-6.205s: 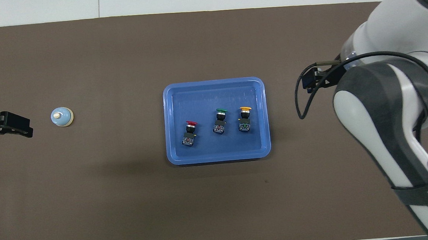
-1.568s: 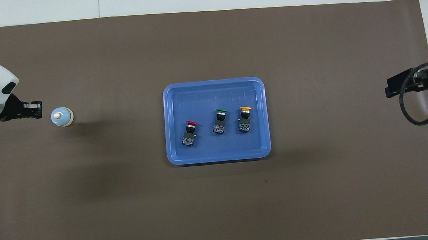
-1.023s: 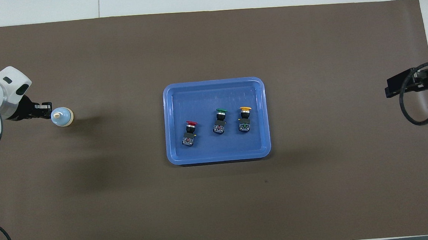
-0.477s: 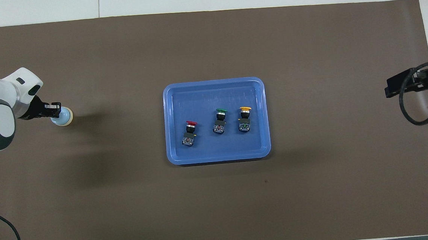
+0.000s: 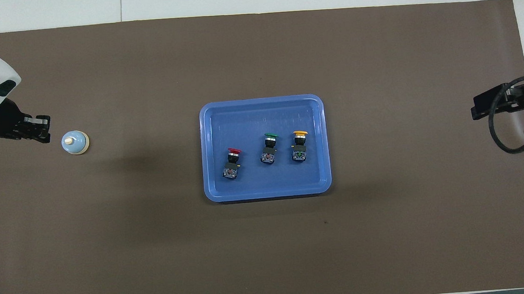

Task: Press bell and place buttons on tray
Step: 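Lift the left gripper back from the bell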

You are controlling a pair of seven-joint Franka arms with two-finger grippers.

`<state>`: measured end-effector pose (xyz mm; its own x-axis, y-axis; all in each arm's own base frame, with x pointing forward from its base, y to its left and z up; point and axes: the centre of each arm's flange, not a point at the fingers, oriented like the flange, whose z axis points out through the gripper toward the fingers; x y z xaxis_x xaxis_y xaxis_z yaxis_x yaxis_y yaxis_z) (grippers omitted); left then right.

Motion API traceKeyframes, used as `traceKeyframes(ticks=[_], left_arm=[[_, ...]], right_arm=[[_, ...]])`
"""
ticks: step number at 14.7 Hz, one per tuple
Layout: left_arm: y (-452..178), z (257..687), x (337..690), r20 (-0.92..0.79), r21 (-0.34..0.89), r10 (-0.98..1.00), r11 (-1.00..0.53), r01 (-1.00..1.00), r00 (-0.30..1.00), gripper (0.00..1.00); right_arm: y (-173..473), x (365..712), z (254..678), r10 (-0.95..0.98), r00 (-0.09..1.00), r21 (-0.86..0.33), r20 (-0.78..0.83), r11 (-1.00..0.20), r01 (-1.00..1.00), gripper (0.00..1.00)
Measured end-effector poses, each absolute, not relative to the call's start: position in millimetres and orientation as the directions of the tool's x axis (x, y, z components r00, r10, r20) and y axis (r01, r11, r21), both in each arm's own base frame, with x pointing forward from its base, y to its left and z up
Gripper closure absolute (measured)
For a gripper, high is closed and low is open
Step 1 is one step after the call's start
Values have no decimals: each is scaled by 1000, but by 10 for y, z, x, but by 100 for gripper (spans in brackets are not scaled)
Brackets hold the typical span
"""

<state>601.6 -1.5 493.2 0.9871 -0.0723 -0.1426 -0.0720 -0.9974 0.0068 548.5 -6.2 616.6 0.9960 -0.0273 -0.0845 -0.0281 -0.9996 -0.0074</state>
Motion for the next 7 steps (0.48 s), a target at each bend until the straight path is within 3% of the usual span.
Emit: traceKeyframes(ticks=[4, 7], left_arm=[[-403, 5458, 5705, -134, -3, -109, -994, -111, 985, 49], [-341, 5693, 5513, -149, -6, -97, -995, -99, 984, 19]], right_arm=[[-62, 5485, 6166, -27, 996, -7, -85, -1000, -28, 0], [-62, 5485, 6166, -27, 996, -7, -85, -1000, -28, 0]])
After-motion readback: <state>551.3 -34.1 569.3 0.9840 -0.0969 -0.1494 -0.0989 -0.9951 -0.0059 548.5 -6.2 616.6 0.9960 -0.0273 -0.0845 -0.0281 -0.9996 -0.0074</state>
